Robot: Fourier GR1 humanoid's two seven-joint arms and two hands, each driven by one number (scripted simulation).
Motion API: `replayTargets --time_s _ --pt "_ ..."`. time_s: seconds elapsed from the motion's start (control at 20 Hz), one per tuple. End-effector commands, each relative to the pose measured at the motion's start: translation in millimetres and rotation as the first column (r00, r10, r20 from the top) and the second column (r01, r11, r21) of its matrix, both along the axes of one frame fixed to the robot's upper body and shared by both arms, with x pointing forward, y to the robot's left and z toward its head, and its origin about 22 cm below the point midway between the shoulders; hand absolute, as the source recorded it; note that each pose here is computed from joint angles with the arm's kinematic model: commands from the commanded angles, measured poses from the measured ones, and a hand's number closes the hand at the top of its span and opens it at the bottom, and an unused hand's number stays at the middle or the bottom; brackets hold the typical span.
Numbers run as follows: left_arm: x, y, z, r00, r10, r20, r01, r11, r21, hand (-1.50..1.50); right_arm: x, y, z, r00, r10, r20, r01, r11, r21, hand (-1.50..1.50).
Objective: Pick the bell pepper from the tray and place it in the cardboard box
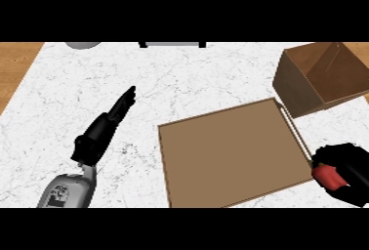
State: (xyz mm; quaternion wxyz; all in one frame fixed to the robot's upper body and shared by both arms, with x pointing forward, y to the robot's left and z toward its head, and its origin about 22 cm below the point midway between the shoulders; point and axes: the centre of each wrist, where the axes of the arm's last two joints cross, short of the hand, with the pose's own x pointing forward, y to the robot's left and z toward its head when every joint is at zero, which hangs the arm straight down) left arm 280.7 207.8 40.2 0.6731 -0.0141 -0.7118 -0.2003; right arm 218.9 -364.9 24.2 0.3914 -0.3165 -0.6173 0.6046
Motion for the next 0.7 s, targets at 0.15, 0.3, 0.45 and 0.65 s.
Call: replayTargets --time_s 0.15,0.3,0.45,0.65 --pt "0.1 -0.6 -7.5 1.000 0.014 -0.005 -0.014 1.000 0.004 0.00 -15.7 -38.6 67.5 0.990 0.061 0.131 -0.075 0.991 0.110 1.50" --pt "4.0 -10.8 2.5 0.999 0.042 -0.009 -0.042 0.999 -0.008 0.00 -31.3 -47.8 98.2 0.984 0.102 0.145 -0.122 0.983 0.136 1.50" --pt "0.4 6.0 20.6 0.999 0.039 -0.008 -0.040 0.999 -0.003 0.00 -41.5 -46.5 126.9 0.980 0.126 0.151 -0.161 0.956 0.245 1.50" --pt "4.0 8.5 1.1 1.000 0.023 0.000 -0.023 1.000 -0.011 0.00 -54.0 -54.2 149.7 0.978 0.025 0.205 -0.097 0.932 0.349 1.50"
